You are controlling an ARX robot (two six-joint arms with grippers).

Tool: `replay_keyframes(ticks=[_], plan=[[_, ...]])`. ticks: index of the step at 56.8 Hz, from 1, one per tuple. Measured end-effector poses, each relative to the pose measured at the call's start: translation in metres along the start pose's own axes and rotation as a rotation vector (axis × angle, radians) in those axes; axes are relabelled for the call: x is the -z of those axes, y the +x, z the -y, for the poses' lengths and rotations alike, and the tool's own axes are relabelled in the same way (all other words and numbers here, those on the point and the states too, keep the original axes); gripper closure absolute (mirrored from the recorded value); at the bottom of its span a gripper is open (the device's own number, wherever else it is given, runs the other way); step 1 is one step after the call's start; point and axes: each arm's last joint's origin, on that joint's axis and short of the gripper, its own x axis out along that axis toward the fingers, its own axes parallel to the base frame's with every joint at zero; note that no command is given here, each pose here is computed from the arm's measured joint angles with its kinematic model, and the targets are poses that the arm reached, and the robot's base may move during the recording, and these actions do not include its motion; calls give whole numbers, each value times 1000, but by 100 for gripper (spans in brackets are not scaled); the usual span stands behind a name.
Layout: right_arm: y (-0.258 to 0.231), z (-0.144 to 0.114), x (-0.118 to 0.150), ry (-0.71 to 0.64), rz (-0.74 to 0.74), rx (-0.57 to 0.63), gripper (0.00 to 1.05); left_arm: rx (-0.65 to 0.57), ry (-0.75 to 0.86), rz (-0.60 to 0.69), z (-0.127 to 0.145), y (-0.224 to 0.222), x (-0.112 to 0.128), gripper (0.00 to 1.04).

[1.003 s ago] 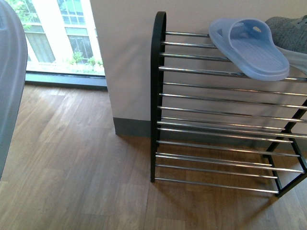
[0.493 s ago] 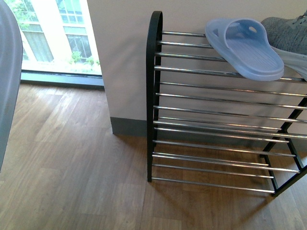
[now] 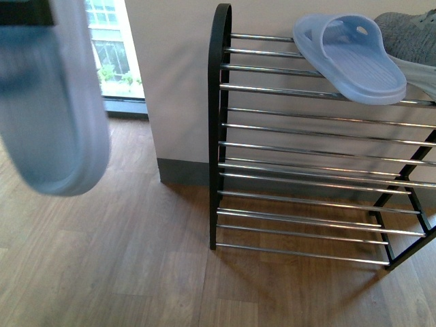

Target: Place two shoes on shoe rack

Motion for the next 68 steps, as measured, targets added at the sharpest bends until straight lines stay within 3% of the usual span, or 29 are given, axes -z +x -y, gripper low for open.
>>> replay_keyframes(ticks=[11,25,41,52,68], plan=[[0,0,0,0,0,0,9,89,-43,-73,50,28,-22,103],[0,0,0,0,0,0,9,188,-40,-124,134,61,-46,103],[0,0,0,0,0,0,9,206,30,-182,199,97,-62,103],[0,0,0,0,0,0,9,168,59,-210,224,124,-73,103],[0,0,0,0,0,0,9,98,98,-238,225,145,-74,103]])
